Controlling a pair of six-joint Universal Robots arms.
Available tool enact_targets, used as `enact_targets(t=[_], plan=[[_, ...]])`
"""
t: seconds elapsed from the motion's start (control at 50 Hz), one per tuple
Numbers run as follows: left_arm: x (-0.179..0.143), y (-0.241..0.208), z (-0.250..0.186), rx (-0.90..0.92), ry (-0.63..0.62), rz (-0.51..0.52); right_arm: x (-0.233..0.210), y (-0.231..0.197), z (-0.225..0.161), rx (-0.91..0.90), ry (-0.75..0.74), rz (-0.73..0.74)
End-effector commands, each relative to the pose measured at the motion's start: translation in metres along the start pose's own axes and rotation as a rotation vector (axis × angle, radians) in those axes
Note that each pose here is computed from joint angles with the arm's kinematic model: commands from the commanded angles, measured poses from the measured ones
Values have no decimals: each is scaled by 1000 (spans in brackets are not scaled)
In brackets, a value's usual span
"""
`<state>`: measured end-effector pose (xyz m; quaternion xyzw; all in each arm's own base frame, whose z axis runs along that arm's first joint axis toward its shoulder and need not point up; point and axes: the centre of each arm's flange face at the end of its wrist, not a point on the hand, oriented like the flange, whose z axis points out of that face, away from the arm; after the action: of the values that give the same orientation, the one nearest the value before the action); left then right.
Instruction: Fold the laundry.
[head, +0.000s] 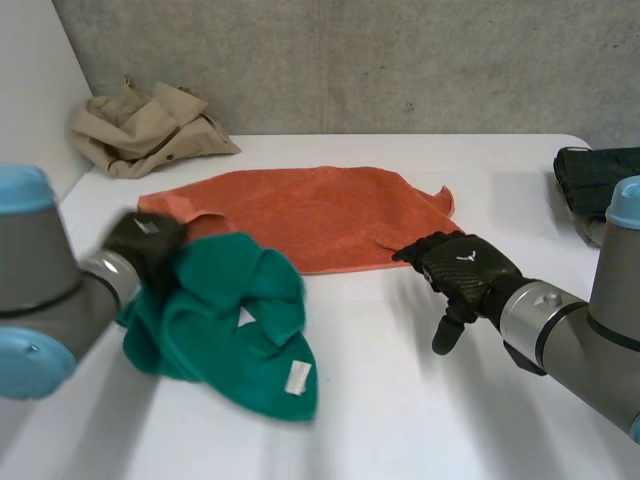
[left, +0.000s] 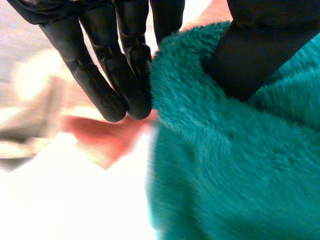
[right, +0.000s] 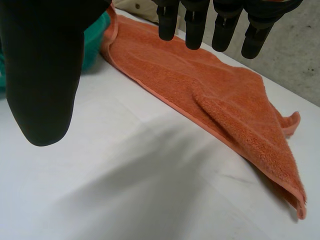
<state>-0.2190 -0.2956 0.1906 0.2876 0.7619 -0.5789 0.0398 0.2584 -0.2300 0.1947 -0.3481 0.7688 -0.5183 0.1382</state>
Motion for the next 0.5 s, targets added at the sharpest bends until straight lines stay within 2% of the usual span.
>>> enact_targets(t=[0.02,0.18,0.28,0.4,0.5], plan=[[-92,-61,-19,278,-359,-143,2,-3,1,7,4,-4],[-181,-53,-7,201,-633,-140,1,-4,1,12,3,-6],[-210,-45,3,173,-700,-156,0,-1,4,4,-1,-7],[-207,-22,35,119,-639,-161,0,2,6,-7,-3,-5],[-178,-5,57,76,-506,-159,3,2,8,-6,6,-5]])
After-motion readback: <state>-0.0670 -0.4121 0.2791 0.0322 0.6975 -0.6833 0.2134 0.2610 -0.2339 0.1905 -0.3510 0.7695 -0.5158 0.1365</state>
